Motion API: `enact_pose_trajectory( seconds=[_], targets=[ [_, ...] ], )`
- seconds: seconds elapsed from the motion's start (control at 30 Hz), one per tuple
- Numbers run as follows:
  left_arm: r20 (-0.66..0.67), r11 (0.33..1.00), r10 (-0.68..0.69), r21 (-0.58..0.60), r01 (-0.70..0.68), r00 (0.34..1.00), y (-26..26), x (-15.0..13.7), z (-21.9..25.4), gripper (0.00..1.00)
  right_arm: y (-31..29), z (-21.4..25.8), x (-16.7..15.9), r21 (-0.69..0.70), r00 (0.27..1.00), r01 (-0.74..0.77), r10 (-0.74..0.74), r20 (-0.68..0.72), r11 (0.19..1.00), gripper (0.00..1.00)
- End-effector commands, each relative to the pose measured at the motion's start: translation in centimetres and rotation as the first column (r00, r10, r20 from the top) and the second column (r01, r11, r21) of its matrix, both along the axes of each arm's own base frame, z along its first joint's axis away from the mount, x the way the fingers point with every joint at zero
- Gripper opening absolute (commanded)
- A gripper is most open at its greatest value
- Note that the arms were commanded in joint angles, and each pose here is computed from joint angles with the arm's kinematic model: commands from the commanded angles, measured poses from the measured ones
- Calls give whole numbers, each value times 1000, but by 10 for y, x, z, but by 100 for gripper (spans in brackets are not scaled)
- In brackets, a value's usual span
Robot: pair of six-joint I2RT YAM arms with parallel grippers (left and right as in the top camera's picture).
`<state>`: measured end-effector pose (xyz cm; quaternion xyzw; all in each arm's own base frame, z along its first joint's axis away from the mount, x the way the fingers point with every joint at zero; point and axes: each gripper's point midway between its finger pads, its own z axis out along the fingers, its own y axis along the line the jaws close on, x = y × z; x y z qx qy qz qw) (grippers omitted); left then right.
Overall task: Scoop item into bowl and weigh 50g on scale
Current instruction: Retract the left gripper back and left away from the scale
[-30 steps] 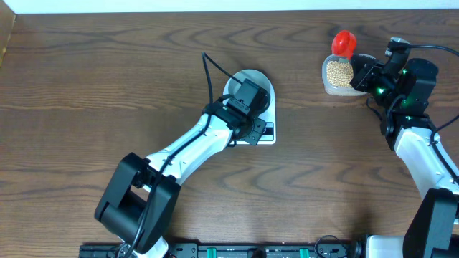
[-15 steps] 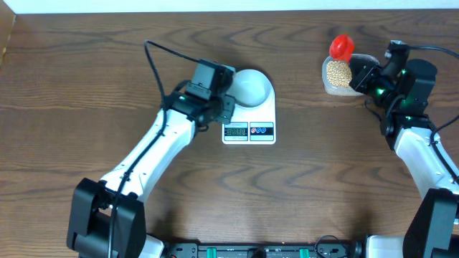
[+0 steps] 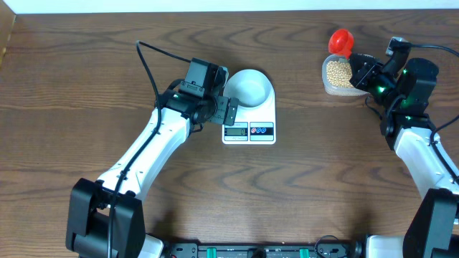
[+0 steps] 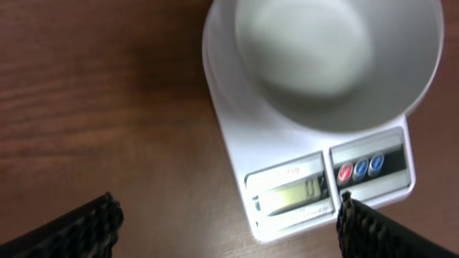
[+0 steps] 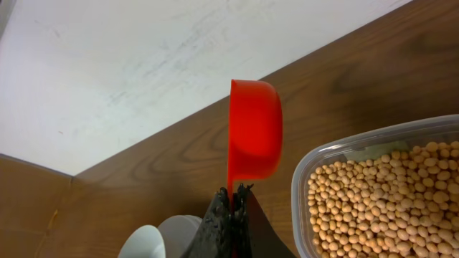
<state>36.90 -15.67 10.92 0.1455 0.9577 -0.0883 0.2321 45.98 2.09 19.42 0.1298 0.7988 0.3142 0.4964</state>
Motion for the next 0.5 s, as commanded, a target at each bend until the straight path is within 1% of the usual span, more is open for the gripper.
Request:
enact_pose_trajectory(
  seconds=[0.0, 0.07, 0.13, 0.17, 0.23, 0.37, 0.47],
  targets=[
    [22, 968, -248, 50, 246, 969, -1, -14, 15, 98, 6, 9, 2, 4, 1000, -18, 18, 19, 1000, 1],
    [27, 910, -414, 50, 412, 910, -5, -32, 26, 98, 6, 9, 2, 4, 1000, -18, 18, 19, 1000, 1],
    [44, 858, -514, 59, 511, 857, -5, -48, 39, 98, 6, 8, 2, 4, 1000, -18, 18, 19, 1000, 1],
    [53, 844, -535, 74, 531, 843, -1, -54, 48, 98, 6, 9, 2, 4, 1000, -19, 19, 19, 1000, 1],
    [79, 839, -543, 93, 536, 836, 5, -62, 63, 98, 8, 9, 2, 4, 1000, -23, 23, 19, 1000, 1],
    [145, 850, -526, 134, 510, 838, 13, -66, 87, 98, 14, 9, 2, 4, 999, -36, 36, 19, 999, 1],
    [172, 854, -521, 106, 510, 836, 9, -70, 95, 98, 18, 9, 1, 4, 999, -46, 45, 19, 999, 1]
  ],
)
